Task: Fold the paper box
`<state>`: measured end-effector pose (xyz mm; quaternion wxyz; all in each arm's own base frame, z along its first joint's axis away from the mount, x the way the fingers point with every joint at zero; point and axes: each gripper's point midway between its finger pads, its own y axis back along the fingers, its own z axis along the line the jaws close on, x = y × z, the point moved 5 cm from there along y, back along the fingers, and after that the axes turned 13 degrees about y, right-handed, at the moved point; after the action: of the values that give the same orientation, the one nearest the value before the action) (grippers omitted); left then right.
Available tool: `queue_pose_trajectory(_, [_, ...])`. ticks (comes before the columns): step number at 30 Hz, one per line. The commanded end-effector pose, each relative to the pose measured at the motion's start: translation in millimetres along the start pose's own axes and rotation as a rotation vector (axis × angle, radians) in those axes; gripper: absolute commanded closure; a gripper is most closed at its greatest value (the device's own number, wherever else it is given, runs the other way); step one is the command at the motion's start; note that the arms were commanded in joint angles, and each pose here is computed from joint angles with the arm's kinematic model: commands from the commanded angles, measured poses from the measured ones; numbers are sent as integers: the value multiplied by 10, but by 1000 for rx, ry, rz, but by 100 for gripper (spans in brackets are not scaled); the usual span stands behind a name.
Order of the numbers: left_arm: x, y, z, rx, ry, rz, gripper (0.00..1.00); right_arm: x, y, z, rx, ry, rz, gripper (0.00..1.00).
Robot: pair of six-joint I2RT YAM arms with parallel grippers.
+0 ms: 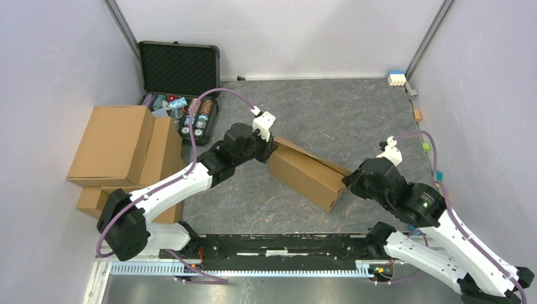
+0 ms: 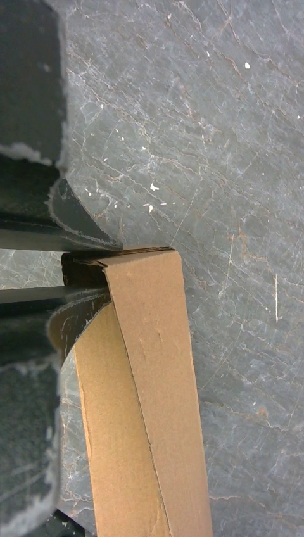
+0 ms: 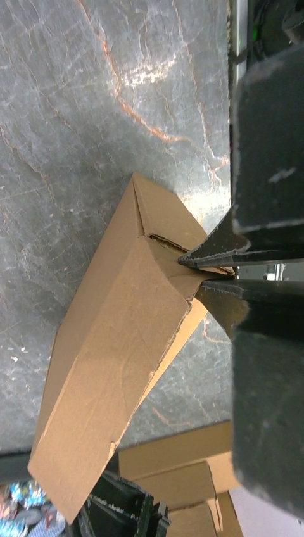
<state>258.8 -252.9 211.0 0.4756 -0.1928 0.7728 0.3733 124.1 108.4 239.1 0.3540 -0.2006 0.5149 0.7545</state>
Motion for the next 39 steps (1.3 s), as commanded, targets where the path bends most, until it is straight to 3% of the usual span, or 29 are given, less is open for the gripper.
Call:
queue_pose_trajectory(1, [197,17,66,-31,-59,93,75,-259,148,178,-36,43,-44,100])
queue_pose_trajectory(12, [200,-20,74,-55,-59,98,75,-178,74,70,-1,54,-48,100])
queue_pose_trajectory(22, [217,-24,42,-60,-71,94,75,-82,-28,112,-27,-95,-37,100])
queue_pose_trajectory(39, [178,7,13,-62,-65,82,75,185,-293,-240,228,172,88,100])
